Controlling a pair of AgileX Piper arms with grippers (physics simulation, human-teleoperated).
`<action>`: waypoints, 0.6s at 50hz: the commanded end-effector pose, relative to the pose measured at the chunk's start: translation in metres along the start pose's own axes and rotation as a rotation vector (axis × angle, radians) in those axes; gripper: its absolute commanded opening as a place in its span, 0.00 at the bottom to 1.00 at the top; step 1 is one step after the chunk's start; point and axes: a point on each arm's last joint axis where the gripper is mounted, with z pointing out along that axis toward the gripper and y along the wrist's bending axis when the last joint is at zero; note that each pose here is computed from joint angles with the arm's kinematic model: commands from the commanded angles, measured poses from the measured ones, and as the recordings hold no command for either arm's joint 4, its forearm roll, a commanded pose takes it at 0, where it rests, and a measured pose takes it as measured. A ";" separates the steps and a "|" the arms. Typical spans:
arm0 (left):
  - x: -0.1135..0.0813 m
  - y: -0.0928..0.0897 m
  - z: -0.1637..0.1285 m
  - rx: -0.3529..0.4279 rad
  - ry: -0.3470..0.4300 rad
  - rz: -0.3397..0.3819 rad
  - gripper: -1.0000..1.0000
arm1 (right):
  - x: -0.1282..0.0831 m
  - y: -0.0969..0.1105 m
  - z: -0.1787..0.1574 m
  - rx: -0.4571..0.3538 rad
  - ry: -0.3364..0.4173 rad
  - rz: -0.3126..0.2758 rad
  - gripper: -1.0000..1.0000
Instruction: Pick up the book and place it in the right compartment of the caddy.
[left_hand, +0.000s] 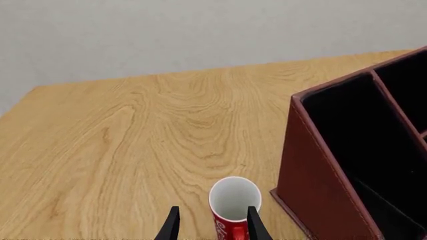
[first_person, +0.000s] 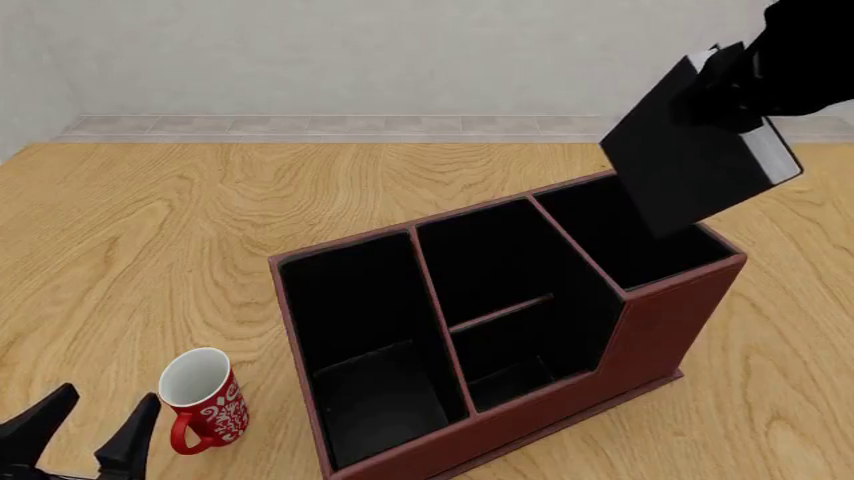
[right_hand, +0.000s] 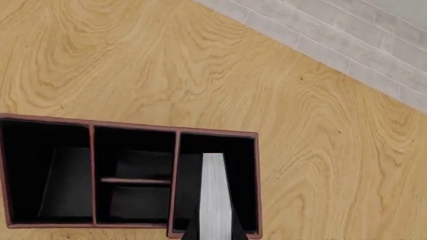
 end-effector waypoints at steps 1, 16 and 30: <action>0.001 0.000 -0.001 -0.004 0.005 0.002 1.00 | -0.002 0.001 0.007 -0.005 0.012 0.021 0.00; 0.002 0.000 -0.002 -0.004 0.006 0.001 1.00 | -0.004 0.001 0.015 -0.011 0.029 0.032 0.00; 0.001 0.000 -0.001 -0.002 0.007 0.003 1.00 | -0.007 -0.002 0.025 -0.007 0.046 0.045 0.00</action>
